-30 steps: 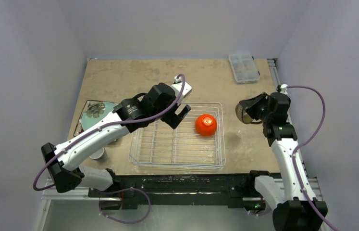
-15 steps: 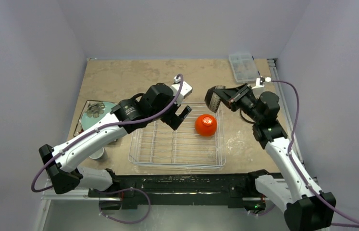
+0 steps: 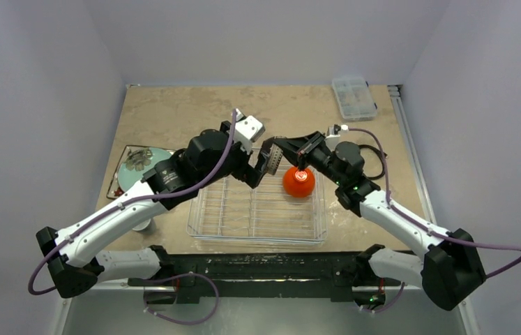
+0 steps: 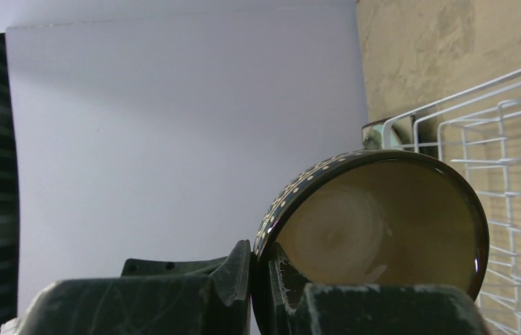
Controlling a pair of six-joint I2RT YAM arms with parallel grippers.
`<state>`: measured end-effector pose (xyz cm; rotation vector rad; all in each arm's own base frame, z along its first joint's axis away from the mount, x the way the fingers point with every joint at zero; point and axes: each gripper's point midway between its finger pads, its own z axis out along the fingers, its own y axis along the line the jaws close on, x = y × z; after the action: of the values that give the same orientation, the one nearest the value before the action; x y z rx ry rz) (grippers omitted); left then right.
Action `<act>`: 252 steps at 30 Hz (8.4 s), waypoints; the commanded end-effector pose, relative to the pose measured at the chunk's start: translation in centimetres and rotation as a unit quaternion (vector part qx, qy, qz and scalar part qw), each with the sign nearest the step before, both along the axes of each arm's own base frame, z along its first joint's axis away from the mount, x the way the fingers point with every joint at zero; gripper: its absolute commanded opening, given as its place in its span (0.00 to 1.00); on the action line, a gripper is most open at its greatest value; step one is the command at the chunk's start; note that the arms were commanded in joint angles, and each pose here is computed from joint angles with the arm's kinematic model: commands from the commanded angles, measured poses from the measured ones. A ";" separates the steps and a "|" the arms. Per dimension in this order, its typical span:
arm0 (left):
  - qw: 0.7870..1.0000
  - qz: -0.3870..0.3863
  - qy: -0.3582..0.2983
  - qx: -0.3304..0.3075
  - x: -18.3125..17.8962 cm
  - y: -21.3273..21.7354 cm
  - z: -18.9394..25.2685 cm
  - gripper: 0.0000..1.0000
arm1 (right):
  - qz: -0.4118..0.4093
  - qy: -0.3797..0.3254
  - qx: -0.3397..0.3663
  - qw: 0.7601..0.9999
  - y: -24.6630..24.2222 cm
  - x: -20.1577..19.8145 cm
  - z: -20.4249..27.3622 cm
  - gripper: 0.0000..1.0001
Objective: Load the mixed dishes into the dish rack
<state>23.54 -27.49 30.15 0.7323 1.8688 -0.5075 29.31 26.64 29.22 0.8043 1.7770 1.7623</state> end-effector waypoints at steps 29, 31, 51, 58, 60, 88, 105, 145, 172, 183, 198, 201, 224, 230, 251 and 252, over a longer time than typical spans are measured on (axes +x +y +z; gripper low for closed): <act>1.000 0.005 0.013 0.005 1.0 -2.9 -0.9 0.72 | 0.007 -0.055 0.125 0.991 1.7 -2.2 6.6 0.00; 1.000 0.005 0.015 0.006 1.0 -3.0 -0.9 0.81 | 0.009 -0.054 0.121 0.991 1.8 -2.2 6.4 0.00; 0.999 0.021 -0.006 0.048 1.7 -1.9 -1.4 0.10 | -0.007 -0.054 -0.095 0.994 2.0 -1.0 3.6 0.10; 0.997 0.048 -0.016 0.057 2.5 -1.2 -1.6 0.00 | -0.027 -0.015 -0.234 0.972 -0.4 -1.1 -0.2 0.80; 0.996 0.057 -0.019 0.060 2.7 -1.0 -1.7 0.00 | -0.037 -0.015 -0.273 0.961 -1.5 -1.1 -0.7 0.88; 0.963 -0.122 0.016 0.239 -4.5 -10.1 -10.6 0.00 | -0.378 -0.078 -0.471 0.793 -26.3 -10.2 5.0 0.87; 0.925 -0.044 0.086 0.367 -3.6 -9.9 -15.3 0.04 | -0.402 -0.088 -0.475 0.777 -28.2 -11.5 5.4 0.87; 0.931 -0.118 0.162 0.306 -8.0 -13.7 -16.7 0.97 | -0.392 -0.091 -0.482 0.778 -27.6 -11.0 5.2 0.86; 0.970 -0.035 0.230 0.072 -5.1 -4.1 -8.0 0.97 | -0.347 -0.096 -0.504 0.785 -25.9 -10.4 3.7 0.86; 0.958 0.188 0.205 0.067 -2.7 11.8 -7.3 0.97 | -0.310 -0.112 -0.513 0.793 -23.8 -9.2 3.3 0.86; 0.773 0.555 0.297 -0.072 -4.9 27.8 -11.7 1.00 | -0.267 -0.123 -0.525 0.799 -21.5 -7.9 2.6 0.86; 0.741 0.596 0.295 -0.087 -4.7 29.6 -12.3 1.00 | -0.265 -0.126 -0.523 0.800 -21.3 -7.8 2.4 0.86; 0.604 0.719 0.317 -0.130 -5.7 34.5 -17.0 0.85 | -0.219 -0.129 -0.528 0.811 -18.2 -5.8 2.2 0.87; 0.578 0.739 0.322 -0.128 -7.1 34.5 -16.3 0.85 | -0.198 -0.130 -0.537 0.810 -16.8 -4.7 1.6 0.87; 0.513 0.740 0.414 -0.133 -6.7 33.1 -22.4 0.53 | -0.215 -0.127 -0.539 0.805 -18.3 -5.7 0.9 0.87; 0.511 0.741 0.415 -0.130 -6.8 33.1 -22.4 0.50 | -0.217 -0.126 -0.540 0.803 -18.3 -5.7 0.9 0.87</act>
<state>16.42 5.23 7.98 -1.6211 2.3906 0.1218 23.33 9.01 29.93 0.3588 1.8381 0.3915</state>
